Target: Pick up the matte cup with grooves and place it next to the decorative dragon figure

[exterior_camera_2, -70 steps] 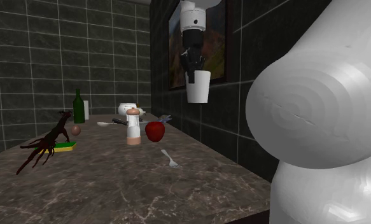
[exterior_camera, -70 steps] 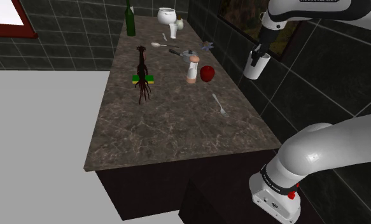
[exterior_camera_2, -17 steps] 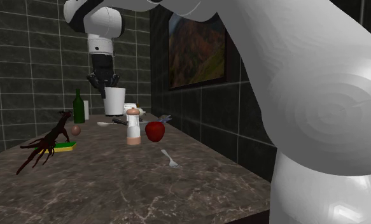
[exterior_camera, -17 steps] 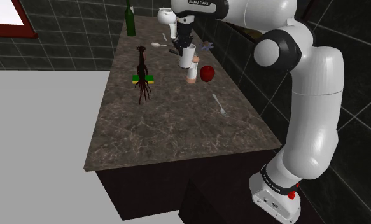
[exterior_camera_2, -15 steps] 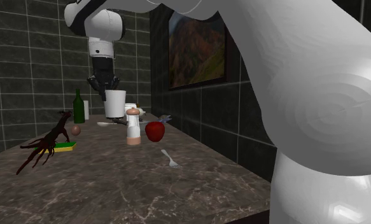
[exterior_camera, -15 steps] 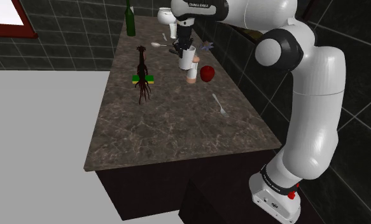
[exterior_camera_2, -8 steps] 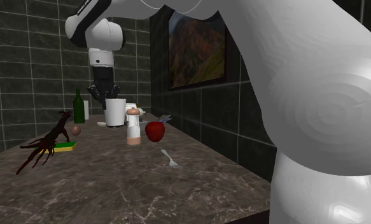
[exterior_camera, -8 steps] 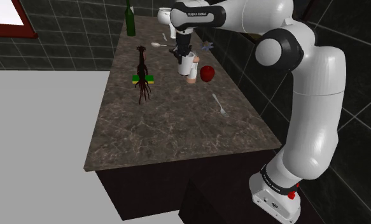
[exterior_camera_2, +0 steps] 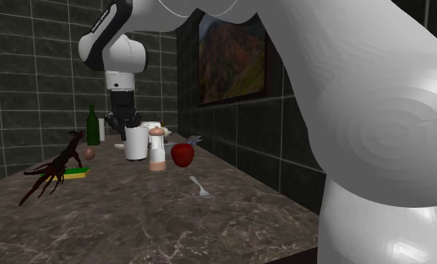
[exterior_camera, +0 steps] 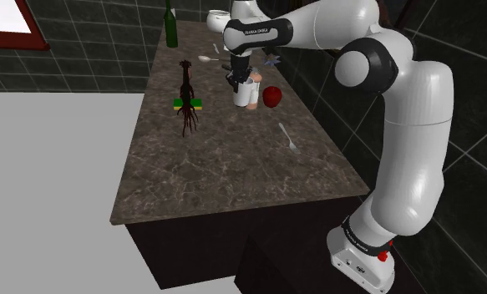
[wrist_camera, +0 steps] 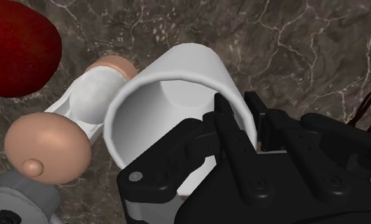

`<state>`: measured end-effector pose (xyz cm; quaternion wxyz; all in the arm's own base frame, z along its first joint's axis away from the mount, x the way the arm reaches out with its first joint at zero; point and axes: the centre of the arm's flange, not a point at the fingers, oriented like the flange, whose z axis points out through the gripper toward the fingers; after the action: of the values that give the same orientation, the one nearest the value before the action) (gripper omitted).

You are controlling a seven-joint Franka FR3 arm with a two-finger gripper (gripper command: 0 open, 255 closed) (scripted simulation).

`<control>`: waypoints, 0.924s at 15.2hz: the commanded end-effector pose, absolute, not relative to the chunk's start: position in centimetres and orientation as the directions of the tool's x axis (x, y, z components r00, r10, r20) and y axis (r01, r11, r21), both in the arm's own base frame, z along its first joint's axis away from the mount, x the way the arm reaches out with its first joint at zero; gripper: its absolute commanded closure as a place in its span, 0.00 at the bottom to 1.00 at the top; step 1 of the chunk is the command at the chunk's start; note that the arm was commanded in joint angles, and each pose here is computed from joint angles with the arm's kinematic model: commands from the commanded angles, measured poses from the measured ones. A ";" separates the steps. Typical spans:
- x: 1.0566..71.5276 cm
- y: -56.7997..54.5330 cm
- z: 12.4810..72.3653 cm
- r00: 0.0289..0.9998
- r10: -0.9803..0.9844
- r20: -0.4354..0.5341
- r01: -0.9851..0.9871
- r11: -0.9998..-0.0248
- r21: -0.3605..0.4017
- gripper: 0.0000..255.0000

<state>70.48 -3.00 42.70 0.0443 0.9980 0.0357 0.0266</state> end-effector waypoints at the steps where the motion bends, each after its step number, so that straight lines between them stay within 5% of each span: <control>1: 70.6 -3.0 41.6 0.996 0.074 0.051 0.069 -0.994 0.090 1.00; 14: 70.6 -3.0 37.3 0.996 0.074 0.051 0.069 -0.994 0.090 1.00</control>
<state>70.55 -2.96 37.25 0.0443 0.9980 0.0357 0.0268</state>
